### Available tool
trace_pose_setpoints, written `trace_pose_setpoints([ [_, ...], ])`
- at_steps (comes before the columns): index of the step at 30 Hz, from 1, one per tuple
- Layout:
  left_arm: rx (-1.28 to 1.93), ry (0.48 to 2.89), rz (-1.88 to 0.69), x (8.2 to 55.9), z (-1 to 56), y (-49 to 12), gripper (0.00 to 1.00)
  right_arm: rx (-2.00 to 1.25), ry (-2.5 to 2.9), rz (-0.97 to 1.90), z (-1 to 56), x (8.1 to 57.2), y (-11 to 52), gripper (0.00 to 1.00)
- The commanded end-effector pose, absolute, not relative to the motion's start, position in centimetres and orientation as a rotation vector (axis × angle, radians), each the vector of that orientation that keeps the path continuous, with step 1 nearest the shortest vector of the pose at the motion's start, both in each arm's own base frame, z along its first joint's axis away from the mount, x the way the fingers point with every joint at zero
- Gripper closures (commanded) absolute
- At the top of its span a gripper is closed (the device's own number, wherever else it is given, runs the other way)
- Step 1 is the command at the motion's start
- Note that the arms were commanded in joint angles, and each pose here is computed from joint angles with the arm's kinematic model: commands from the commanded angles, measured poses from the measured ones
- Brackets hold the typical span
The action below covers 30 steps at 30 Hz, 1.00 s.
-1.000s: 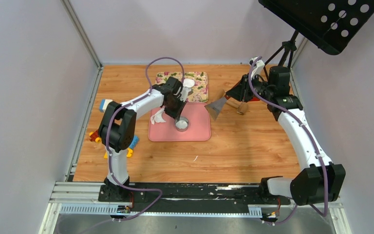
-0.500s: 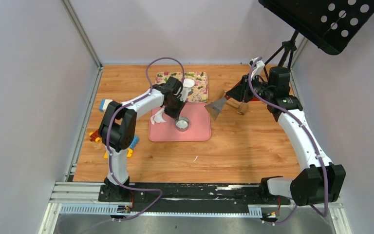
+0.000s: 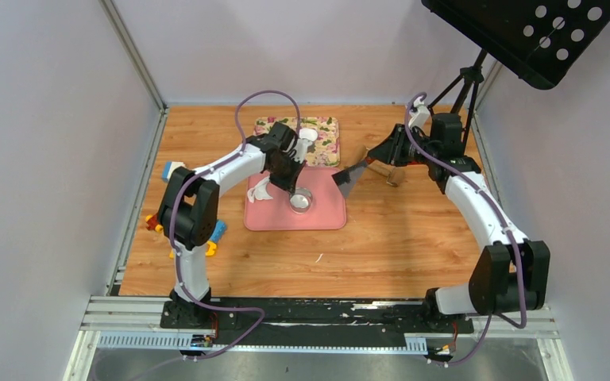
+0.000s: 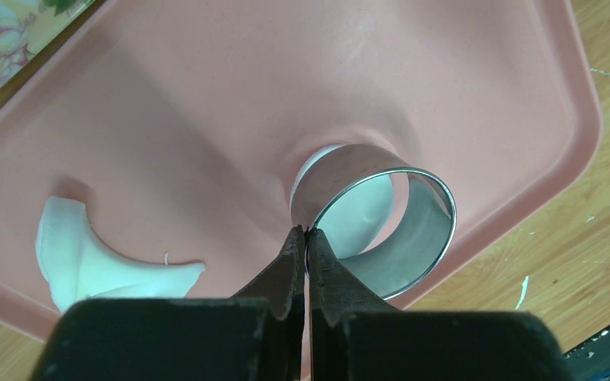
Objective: Roll out the dumpling wrappers from the dough
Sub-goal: Pick up the dumpling mold from the work surface.
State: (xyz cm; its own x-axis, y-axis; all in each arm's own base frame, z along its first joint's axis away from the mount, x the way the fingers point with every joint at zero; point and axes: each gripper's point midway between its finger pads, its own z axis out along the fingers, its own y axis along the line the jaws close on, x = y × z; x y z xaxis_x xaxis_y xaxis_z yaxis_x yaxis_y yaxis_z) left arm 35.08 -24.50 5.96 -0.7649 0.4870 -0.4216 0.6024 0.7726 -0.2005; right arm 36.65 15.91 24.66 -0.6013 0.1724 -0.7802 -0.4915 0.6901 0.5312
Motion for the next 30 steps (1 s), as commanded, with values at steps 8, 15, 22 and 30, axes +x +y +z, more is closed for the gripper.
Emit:
trace_pose_setpoints([
  [8,0.789,2.483,-0.576,35.9,10.7,-25.9,1.0,-0.056,2.086,1.004,21.2,39.5,15.9,1.0],
  [15,0.767,2.456,-0.607,36.1,12.1,-25.7,1.0,-0.036,2.116,1.01,19.8,39.9,15.9,1.0],
  [22,0.763,2.451,-0.637,35.8,12.5,-25.8,1.0,-0.031,2.122,1.006,19.4,40.1,15.9,1.0],
  [30,0.57,2.415,-0.598,39.2,15.2,-20.4,1.0,0.033,2.172,1.01,17.7,40.6,15.9,1.0],
])
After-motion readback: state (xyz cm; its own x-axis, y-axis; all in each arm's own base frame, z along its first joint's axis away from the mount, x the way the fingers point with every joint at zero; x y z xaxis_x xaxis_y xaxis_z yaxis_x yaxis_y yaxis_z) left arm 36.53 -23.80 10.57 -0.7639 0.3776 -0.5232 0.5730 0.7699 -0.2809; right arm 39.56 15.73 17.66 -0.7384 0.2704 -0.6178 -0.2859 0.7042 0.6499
